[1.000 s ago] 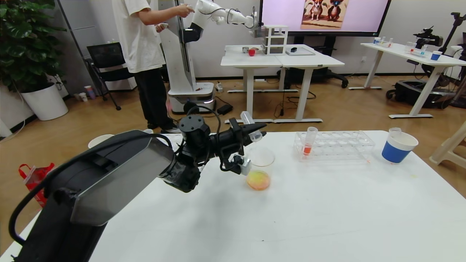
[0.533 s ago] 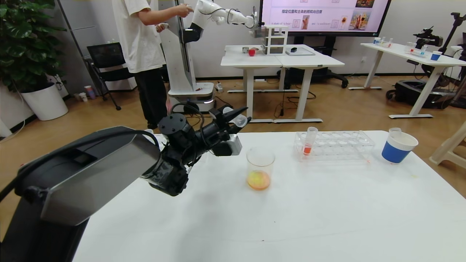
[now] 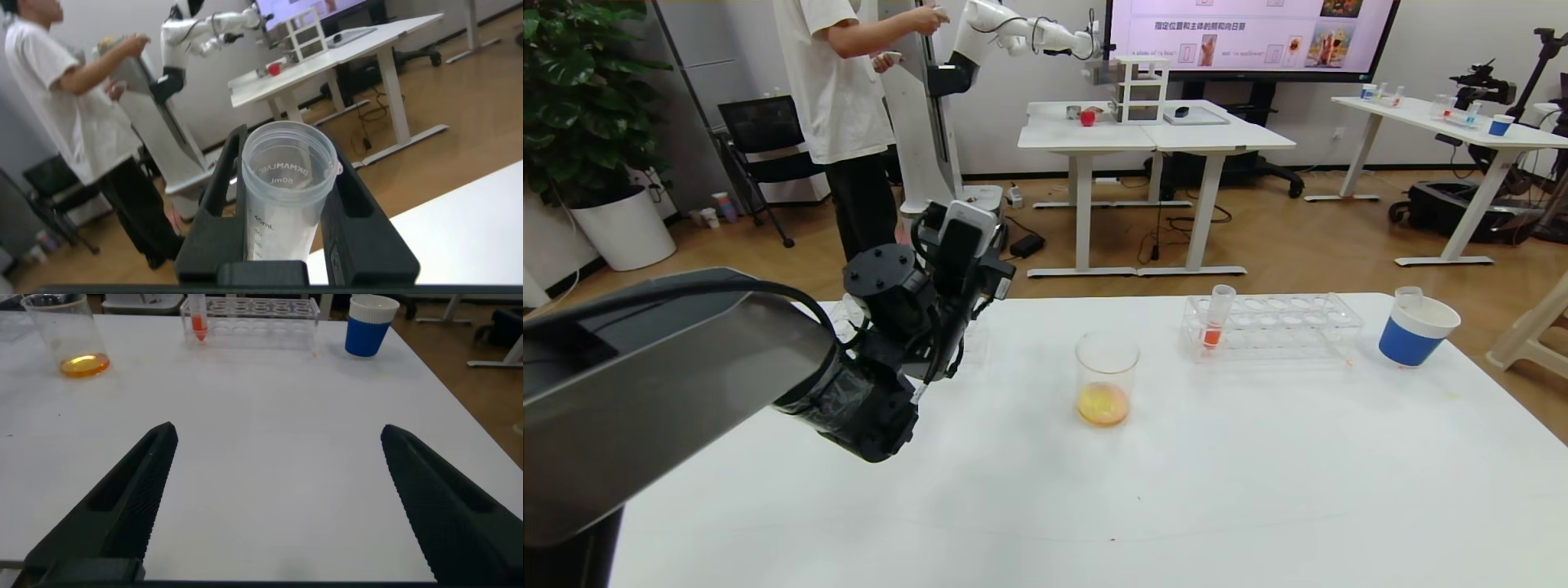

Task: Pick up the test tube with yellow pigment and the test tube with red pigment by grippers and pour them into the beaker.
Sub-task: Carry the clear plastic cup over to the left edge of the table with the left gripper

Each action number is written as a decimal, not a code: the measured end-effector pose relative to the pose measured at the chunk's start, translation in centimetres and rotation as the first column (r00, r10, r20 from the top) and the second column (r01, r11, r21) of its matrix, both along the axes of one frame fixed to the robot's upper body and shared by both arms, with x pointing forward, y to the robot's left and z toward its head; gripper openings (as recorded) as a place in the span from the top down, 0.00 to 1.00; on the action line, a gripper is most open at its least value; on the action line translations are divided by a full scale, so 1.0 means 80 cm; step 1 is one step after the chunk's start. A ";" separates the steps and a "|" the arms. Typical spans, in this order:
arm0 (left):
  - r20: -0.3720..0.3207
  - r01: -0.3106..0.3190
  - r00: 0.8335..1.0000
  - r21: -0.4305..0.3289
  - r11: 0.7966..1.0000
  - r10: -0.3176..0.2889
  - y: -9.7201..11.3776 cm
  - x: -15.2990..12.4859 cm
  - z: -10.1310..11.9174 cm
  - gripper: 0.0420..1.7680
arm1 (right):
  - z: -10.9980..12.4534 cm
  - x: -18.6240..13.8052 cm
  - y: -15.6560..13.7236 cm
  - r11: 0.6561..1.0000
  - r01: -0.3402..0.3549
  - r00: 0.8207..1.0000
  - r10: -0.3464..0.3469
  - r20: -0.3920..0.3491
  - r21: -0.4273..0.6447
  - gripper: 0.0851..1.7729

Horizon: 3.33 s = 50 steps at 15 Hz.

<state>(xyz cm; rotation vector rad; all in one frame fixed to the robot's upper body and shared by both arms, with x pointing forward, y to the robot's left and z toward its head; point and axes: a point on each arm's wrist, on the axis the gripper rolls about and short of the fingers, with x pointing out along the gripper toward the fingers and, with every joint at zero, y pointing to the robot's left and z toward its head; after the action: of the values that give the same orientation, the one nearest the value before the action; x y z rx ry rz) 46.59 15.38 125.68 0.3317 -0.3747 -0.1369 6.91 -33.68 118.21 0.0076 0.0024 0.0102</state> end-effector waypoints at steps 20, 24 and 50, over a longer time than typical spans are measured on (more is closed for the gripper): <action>-0.330 -0.295 0.927 -0.340 0.893 0.180 0.197 -0.011 0.066 0.73 | 0.000 0.000 0.000 1.000 0.000 1.000 0.000 0.000 0.000 0.02; -0.321 -0.383 0.906 -0.341 0.858 0.277 0.286 0.007 0.073 0.73 | 0.000 0.000 0.000 1.000 0.000 1.000 0.000 0.000 0.000 0.02; -0.401 -0.524 0.829 -0.310 0.794 0.390 0.368 0.079 -0.057 0.73 | 0.000 0.000 0.000 1.000 0.000 1.000 0.000 0.000 0.000 0.02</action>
<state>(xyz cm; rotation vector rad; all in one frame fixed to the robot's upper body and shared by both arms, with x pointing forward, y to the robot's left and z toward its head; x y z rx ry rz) 52.95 44.81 121.14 -0.0268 0.0161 0.3736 6.91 -33.68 118.22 0.0076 0.0028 0.0102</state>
